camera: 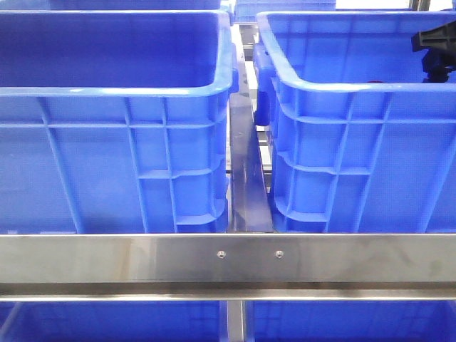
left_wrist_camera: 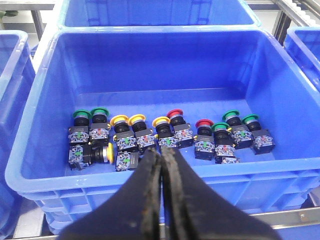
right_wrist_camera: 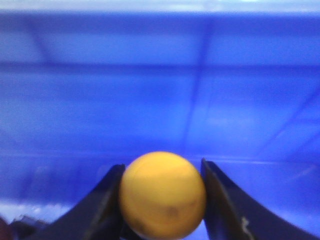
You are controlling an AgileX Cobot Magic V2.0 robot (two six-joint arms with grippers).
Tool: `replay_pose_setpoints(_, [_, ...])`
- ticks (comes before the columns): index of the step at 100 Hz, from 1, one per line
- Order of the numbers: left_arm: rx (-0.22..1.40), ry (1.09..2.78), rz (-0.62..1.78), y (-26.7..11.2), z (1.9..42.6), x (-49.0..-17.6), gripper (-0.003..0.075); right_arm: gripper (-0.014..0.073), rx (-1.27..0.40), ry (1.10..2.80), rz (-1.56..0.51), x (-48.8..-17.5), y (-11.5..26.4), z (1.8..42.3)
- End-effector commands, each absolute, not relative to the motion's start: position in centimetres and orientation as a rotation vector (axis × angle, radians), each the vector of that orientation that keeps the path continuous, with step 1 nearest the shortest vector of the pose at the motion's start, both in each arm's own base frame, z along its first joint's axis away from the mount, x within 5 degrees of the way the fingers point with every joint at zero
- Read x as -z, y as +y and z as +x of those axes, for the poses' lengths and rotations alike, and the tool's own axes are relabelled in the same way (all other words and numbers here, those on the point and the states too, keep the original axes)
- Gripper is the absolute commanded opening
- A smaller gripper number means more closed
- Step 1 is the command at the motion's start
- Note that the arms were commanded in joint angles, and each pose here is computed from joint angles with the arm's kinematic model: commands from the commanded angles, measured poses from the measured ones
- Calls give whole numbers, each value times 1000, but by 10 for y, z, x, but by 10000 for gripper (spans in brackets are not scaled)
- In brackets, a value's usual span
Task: Pick red and yellow buttons and place in box
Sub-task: 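Move the right gripper with the yellow button over the crate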
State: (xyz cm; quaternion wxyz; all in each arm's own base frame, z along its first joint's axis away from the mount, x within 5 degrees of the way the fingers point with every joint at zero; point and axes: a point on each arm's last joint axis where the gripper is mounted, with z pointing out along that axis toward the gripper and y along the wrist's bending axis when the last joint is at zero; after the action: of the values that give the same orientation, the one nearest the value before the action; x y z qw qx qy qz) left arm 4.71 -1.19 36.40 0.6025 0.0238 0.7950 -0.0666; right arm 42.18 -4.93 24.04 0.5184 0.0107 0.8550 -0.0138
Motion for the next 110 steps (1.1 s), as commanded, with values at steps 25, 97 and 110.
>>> replay_pose_setpoints(25, [166, 1752, 31, -12, 48, -378, -19, 94, 21, 1959, 72, -269, -56, 425])
replay_pose_setpoints(97, [177, 1753, 29, -12, 49, -378, -19, 153, 78, 2055, 98, -234, -63, 436])
replay_pose_setpoints(110, [177, 1753, 29, -12, 49, -378, -19, 304, 96, 2059, 109, -235, -64, 435])
